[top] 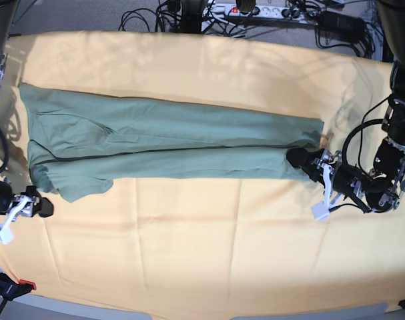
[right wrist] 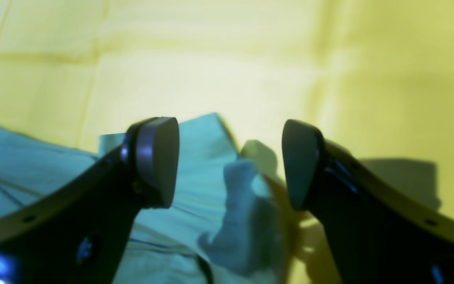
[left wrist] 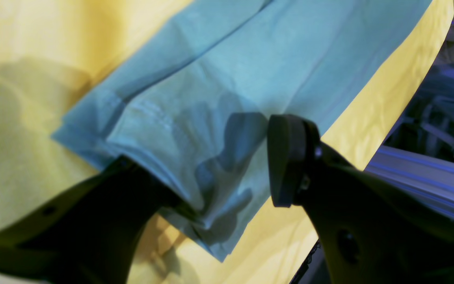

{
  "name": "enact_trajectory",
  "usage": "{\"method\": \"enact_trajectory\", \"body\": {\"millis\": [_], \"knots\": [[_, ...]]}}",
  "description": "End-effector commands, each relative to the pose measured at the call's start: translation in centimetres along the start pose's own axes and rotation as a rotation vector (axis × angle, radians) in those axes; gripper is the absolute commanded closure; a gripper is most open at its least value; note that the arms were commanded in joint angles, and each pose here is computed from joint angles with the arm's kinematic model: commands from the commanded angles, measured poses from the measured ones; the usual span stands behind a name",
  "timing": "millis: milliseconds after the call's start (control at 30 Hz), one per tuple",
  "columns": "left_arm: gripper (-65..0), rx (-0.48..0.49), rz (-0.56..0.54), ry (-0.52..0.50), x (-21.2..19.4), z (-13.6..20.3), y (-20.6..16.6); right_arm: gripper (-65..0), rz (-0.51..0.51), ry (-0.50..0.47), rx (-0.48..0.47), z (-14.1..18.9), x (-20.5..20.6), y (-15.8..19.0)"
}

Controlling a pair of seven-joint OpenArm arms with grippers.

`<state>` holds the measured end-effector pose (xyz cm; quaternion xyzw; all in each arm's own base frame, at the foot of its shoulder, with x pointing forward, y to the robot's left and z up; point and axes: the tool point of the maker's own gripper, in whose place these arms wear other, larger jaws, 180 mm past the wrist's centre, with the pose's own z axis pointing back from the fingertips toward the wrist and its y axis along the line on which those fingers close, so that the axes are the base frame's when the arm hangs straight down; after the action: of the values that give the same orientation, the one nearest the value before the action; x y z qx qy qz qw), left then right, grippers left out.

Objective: Fold the T-shirt properly
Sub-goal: 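Open both grippers and release the folded hem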

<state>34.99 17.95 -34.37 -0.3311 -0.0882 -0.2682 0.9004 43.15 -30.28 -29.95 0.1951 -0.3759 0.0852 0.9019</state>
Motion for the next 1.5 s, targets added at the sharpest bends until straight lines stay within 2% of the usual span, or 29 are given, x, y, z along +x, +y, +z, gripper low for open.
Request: {"method": "enact_trajectory", "body": {"millis": [0, 100, 267, 467, 667, 767, 900, 1067, 1133, 1300, 1467], "knots": [[-35.8, 0.019, -0.024, -0.031, 1.3, 1.4, 0.1, -42.7, 0.031, -0.06, -0.005, 0.7, 2.5, 0.1], [-35.8, 0.019, -0.023, -0.031, 1.3, 1.4, 0.1, -42.6, 0.077, -0.011, -0.038, -0.9, 1.5, 0.4], [-35.8, 0.021, -0.022, -0.031, 1.3, 1.5, 0.1, -42.6, 0.133, 0.041, -0.162, -2.6, -0.7, -1.1], [-35.8, 0.03, -0.016, -0.031, 1.0, 1.8, 0.4, -42.6, 0.096, 0.066, -0.117, -3.5, -3.8, -0.2], [-35.8, 0.028, -0.017, -0.031, 1.1, 1.8, 0.4, -42.6, 0.084, 0.07, -0.078, -3.8, -5.2, 0.5], [-35.8, 0.028, -0.017, -0.032, 1.1, 1.7, 0.4, -42.6, 0.086, 0.064, -0.045, -4.2, -5.1, 1.3], [-35.8, 0.028, -0.017, -0.033, 1.1, 1.8, 0.4, -42.6, 0.03, 0.023, 0.013, -4.2, -4.3, 2.4], [-35.8, 0.028, -0.017, -0.035, 1.1, 1.7, 0.4, -41.6, 0.018, 0.012, 0.029, -4.3, -3.9, 2.8], [-35.8, 0.027, -0.017, -0.036, 1.2, 1.7, 0.3, -36.4, 0.015, 0.025, 0.032, -4.3, -4.2, 2.8], [-35.8, 0.028, -0.017, -0.039, 1.2, 1.7, 0.4, -11.3, -0.011, 0.036, 0.062, -4.2, -4.4, 3.3], [-35.8, 0.028, -0.018, -0.039, 1.2, 1.7, 0.3, 0.0, -0.04, 0.036, 0.103, -4.1, -4.2, 4.1]]}}
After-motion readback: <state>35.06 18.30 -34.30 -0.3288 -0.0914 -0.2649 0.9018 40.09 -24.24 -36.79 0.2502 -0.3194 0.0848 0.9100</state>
